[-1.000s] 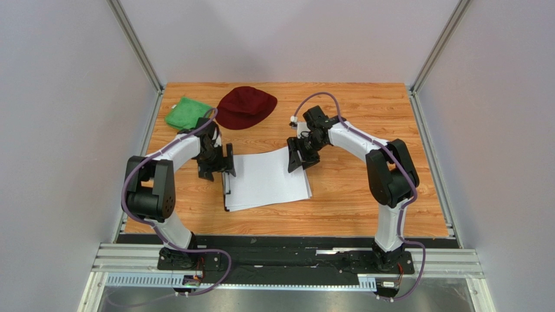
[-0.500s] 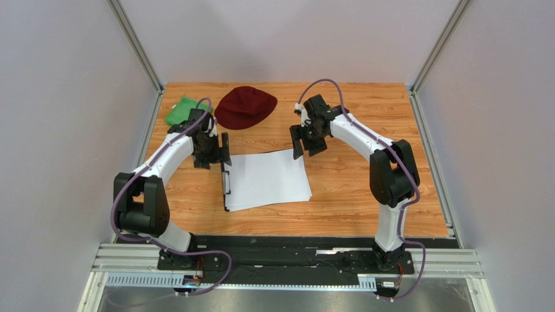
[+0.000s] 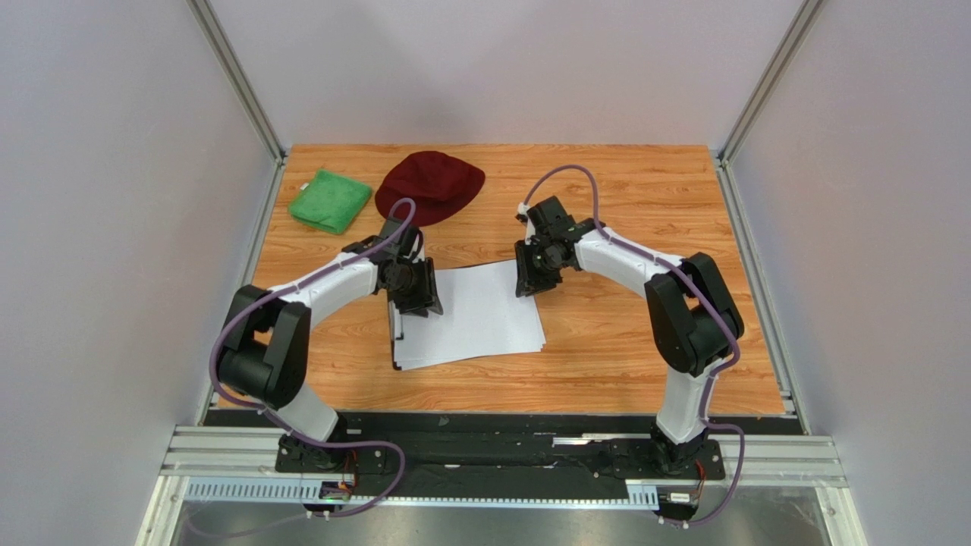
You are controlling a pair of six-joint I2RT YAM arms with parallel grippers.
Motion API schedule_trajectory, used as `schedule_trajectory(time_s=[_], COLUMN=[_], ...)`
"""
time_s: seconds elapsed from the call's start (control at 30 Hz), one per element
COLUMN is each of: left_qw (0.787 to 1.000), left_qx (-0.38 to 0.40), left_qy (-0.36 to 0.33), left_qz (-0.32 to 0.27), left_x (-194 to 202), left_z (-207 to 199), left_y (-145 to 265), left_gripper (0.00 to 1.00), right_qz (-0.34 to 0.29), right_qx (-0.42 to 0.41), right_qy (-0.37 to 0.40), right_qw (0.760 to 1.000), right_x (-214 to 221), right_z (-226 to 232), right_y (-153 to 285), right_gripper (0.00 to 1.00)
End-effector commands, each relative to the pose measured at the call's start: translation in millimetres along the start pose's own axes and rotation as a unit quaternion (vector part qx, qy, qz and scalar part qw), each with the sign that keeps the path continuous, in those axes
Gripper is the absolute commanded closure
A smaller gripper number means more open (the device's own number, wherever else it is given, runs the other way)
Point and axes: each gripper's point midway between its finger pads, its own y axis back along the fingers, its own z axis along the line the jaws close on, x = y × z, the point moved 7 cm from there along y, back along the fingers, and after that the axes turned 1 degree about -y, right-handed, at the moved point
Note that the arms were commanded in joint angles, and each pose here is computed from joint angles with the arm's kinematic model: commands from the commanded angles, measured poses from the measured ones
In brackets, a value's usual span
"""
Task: Put the files into the folder
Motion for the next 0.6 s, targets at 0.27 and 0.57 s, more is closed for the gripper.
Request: schedule_trajectory(time_s=[0.27, 0.57], left_qw=[0.995, 0.995], left_qx=[-0.085, -0.089], left_qy=[0.042, 0.035], left_qz=[-0.009, 0.007], left_x=[-26.5, -51.3], left_z=[13.7, 15.8], left_y=[-42.8, -49.0], left_gripper=[0.57, 0.5], right_qz=[0.004, 0.02], right_qx=[0.014, -0.013], right_qy=[-0.012, -0.011], right_qw=[1.0, 1.0], right_x=[24.3, 98.7], right_z=[18.1, 66.6], right_y=[-39.8, -36.8], right_gripper=[0.81, 0.82])
